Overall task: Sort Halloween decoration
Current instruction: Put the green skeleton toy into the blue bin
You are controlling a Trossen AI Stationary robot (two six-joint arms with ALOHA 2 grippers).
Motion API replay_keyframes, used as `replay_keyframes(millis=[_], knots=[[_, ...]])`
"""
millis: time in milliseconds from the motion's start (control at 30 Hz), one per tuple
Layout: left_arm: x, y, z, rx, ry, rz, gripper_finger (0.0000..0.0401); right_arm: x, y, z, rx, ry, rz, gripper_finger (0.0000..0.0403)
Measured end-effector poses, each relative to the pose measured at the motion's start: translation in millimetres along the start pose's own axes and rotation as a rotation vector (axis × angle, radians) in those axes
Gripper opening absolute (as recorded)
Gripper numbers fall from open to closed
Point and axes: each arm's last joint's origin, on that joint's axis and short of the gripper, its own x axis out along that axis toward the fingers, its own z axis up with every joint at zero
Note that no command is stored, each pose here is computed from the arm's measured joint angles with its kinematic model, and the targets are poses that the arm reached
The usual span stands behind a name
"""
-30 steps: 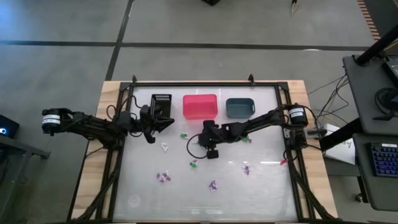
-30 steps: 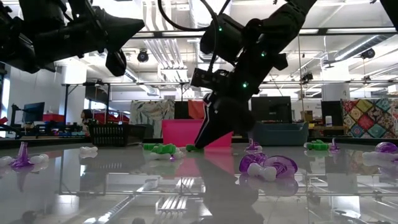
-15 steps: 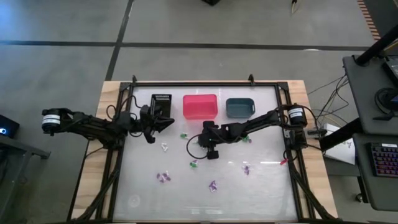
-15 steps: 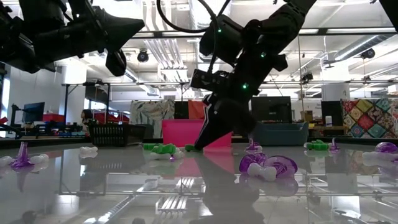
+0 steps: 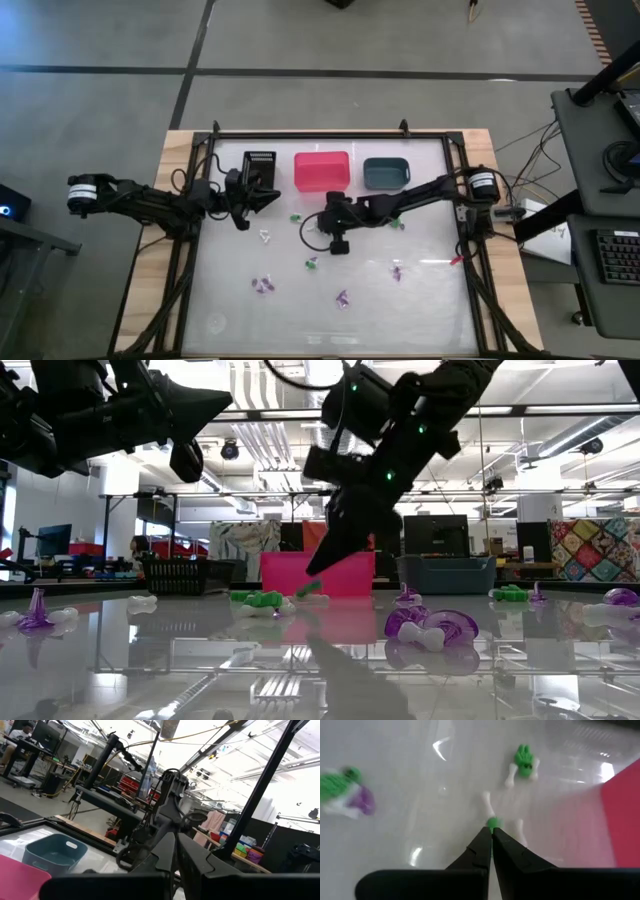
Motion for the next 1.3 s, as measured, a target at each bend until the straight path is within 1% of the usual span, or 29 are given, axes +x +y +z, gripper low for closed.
replay_keyframes(millis=[200, 333, 433, 533, 633, 733, 833, 1067, 1167, 1300], knots=[[0, 0, 0, 0.0, 0.0, 0.0, 0.0002, -23, -3, 11, 0.019, -0.044, 0.011, 0.0008], [0, 0, 0, 0.0, 0.001, 0.001, 0.0002, -35, -6, 14, 0.068, -0.04, 0.019, 0.0008], [0, 0, 0, 0.0, 0.002, 0.001, 0.0002, -33, -5, 10, 0.051, -0.024, 0.032, 0.0008], [0, 0, -1, 0.0, 0.003, 0.002, 0.0002, -25, -2, 6, 0.019, -0.05, 0.035, 0.0009], [0, 1, -1, 0.0, 0.006, 0.004, 0.0002, -14, 0, 0, 0.002, -0.045, 0.041, 0.0014], [1, 1, -1, 0.0, 0.005, 0.003, 0.0002, -4, 1, -3, 0.002, -0.043, 0.039, 0.0034], [1, 1, -1, 0.0, 0.002, 0.002, 0.0002, 3, 1, -5, 0.002, -0.054, 0.036, 0.0065], [1, 1, -1, 0.0, 0.002, 0.002, 0.0002, 9, 1, -7, 0.003, -0.053, 0.03, 0.0136], [1, 1, -1, 0.0, 0.002, 0.002, 0.0002, 13, 2, -11, 0.003, -0.034, 0.032, 0.0153], [1, 1, -1, 0.0, 0.003, 0.002, 0.0002, 20, 2, -16, 0.003, -0.012, 0.034, 0.0161]])
